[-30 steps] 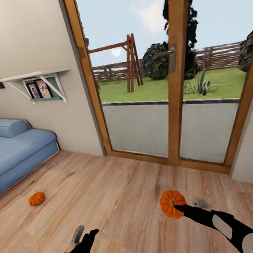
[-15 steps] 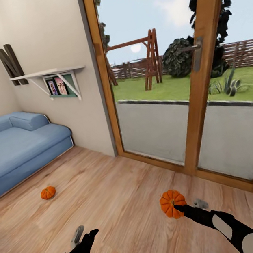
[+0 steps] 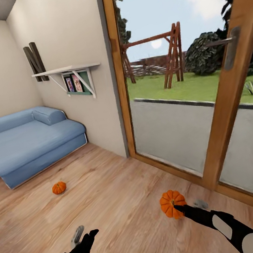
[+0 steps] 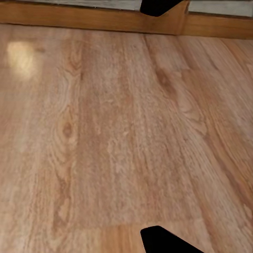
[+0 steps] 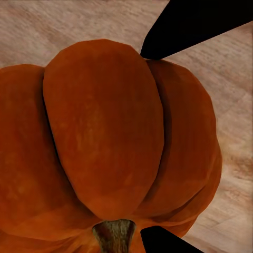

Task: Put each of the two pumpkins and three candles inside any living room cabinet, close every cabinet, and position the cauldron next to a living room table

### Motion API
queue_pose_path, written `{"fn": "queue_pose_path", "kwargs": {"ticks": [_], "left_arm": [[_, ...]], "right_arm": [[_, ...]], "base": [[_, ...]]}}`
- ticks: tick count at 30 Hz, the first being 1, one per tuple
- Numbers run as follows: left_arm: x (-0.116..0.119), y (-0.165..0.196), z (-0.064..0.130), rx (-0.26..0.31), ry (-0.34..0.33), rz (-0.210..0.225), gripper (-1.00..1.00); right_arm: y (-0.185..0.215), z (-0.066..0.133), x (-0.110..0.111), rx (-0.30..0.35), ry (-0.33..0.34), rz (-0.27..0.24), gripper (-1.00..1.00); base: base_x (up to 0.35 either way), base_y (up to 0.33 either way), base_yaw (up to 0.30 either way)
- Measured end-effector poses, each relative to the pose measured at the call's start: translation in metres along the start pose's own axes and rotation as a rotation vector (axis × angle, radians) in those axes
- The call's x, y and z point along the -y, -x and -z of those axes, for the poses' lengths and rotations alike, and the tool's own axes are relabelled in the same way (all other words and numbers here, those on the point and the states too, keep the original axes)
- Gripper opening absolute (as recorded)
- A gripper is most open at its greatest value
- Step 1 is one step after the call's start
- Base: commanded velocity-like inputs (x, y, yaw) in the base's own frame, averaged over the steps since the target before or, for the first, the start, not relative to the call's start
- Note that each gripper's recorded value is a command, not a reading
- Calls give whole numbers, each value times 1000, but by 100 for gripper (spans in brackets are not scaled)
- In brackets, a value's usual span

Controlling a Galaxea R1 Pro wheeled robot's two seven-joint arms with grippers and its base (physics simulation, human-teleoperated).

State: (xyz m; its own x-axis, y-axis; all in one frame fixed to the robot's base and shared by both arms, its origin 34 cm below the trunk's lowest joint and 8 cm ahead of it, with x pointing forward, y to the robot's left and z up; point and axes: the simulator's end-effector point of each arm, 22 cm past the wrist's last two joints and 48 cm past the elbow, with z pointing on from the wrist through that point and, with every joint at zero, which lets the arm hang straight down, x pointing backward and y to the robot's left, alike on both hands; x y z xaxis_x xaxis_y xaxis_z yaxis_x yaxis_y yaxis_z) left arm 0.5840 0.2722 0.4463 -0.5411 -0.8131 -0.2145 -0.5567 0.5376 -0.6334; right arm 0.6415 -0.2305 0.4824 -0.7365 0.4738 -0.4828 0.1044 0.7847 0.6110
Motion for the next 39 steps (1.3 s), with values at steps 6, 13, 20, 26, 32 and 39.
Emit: {"fn": "queue_pose_path", "kwargs": {"ticks": [6, 13, 20, 26, 32, 39], "left_arm": [[0, 0, 0, 0, 0, 0, 100], [0, 0, 0, 1, 0, 0, 100], [0, 0, 0, 2, 0, 0, 100], [0, 0, 0, 1, 0, 0, 100], [0, 0, 0, 1, 0, 0, 100], [0, 0, 0, 1, 0, -1, 100]], "right_arm": [[0, 0, 0, 0, 0, 0, -100], [0, 0, 0, 0, 0, 0, -100], [0, 0, 0, 0, 0, 0, -100], [0, 0, 0, 0, 0, 0, -100], [0, 0, 0, 0, 0, 0, -100], [-1, 0, 0, -1, -1, 0, -100]], "base": [[264, -209, 290], [264, -209, 290], [251, -170, 290], [177, -33, 290], [114, -4, 290], [89, 0, 290]]}}
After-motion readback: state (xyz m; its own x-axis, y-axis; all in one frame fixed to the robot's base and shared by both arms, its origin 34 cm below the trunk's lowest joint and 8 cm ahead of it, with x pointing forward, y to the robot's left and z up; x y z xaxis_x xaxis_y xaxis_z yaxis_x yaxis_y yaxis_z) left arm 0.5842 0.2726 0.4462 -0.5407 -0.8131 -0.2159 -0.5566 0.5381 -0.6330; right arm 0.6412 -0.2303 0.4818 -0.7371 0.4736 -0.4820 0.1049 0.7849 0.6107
